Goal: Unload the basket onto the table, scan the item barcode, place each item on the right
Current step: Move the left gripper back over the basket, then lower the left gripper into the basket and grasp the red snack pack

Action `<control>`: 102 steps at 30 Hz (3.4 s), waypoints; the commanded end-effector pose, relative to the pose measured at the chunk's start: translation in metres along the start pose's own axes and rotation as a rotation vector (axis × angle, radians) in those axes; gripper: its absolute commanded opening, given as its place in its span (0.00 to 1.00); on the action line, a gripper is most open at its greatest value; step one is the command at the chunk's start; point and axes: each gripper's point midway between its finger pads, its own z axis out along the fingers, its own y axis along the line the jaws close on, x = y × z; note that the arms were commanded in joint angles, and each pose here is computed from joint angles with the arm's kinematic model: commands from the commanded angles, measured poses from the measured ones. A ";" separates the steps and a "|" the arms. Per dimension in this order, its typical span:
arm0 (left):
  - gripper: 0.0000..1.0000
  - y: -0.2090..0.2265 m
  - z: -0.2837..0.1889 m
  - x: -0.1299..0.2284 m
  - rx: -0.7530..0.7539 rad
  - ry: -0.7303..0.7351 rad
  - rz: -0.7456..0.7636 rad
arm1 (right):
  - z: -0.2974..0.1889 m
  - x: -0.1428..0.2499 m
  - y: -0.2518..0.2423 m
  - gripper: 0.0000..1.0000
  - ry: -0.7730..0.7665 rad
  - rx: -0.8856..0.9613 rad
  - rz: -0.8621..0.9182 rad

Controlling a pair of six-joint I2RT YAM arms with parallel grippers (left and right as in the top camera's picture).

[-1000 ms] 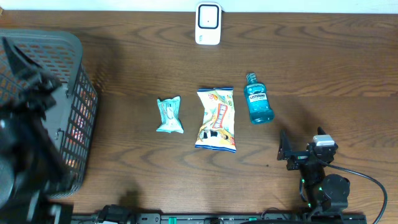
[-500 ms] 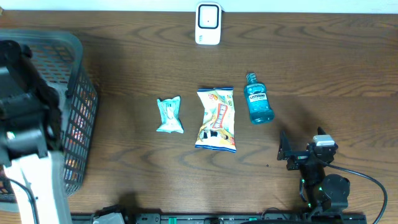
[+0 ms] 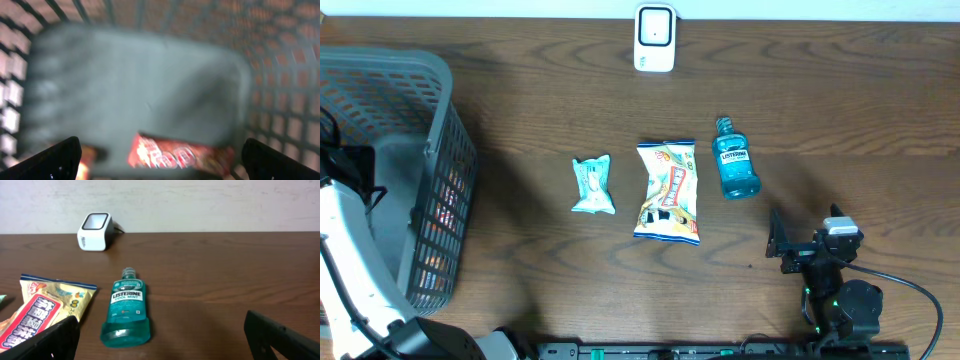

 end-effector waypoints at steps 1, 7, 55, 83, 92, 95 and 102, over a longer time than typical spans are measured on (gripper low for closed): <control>1.00 -0.013 0.003 0.026 0.059 0.158 -0.043 | 0.000 0.000 0.002 0.99 -0.002 -0.006 -0.015; 1.00 0.009 0.023 0.036 -0.060 0.188 0.019 | 0.000 0.000 0.002 0.99 -0.002 -0.006 -0.015; 0.07 0.048 0.087 0.055 -0.396 0.368 -0.009 | 0.000 0.000 0.002 0.99 -0.002 -0.006 -0.015; 0.97 -0.032 0.070 0.084 -0.063 0.442 0.721 | 0.000 0.000 0.002 0.99 -0.002 -0.006 -0.015; 0.97 0.022 0.101 0.121 -0.191 0.591 0.775 | 0.000 0.000 0.002 0.99 -0.002 -0.006 -0.015; 0.97 0.035 0.115 0.131 -0.203 0.605 0.775 | 0.000 0.000 0.002 0.99 -0.002 -0.006 -0.015; 0.64 0.049 0.141 0.146 -0.223 0.630 0.775 | 0.000 0.000 0.002 0.99 -0.002 -0.006 -0.015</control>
